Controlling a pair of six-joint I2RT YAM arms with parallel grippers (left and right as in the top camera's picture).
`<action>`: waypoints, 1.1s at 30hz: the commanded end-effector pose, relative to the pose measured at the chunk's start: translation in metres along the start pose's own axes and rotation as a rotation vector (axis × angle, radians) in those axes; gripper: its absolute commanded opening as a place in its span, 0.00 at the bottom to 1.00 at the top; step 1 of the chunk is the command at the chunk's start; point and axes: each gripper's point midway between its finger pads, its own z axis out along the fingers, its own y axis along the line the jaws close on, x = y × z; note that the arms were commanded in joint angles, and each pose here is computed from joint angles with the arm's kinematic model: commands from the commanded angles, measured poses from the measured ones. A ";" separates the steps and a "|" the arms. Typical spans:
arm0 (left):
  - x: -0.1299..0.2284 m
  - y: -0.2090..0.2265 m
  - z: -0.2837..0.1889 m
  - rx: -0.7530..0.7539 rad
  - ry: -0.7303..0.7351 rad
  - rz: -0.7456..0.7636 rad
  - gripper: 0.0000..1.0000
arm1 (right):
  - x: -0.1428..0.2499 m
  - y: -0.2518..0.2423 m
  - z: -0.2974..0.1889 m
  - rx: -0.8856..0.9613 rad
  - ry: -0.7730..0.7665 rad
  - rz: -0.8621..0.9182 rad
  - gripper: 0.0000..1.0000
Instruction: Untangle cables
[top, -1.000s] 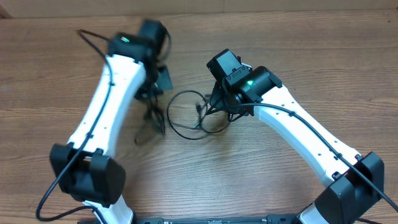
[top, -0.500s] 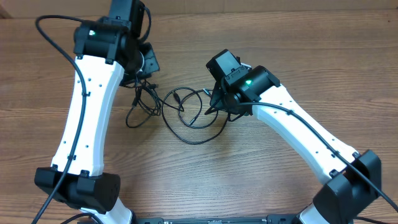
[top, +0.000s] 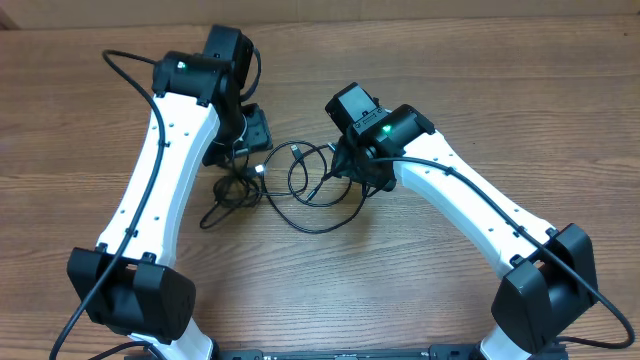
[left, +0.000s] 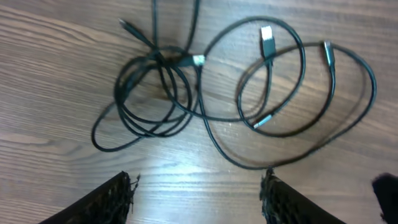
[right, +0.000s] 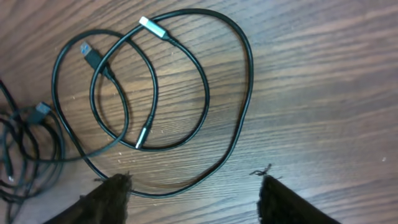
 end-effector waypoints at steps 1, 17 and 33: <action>0.009 -0.012 0.005 0.057 0.047 0.093 0.74 | 0.000 0.000 0.000 -0.001 -0.003 -0.003 0.81; 0.023 0.018 0.065 -0.089 0.079 0.000 0.83 | 0.003 0.000 0.000 -0.001 0.009 -0.003 0.91; 0.030 0.044 0.135 -0.096 0.051 -0.328 0.78 | 0.006 0.002 0.000 -0.015 0.025 -0.004 0.91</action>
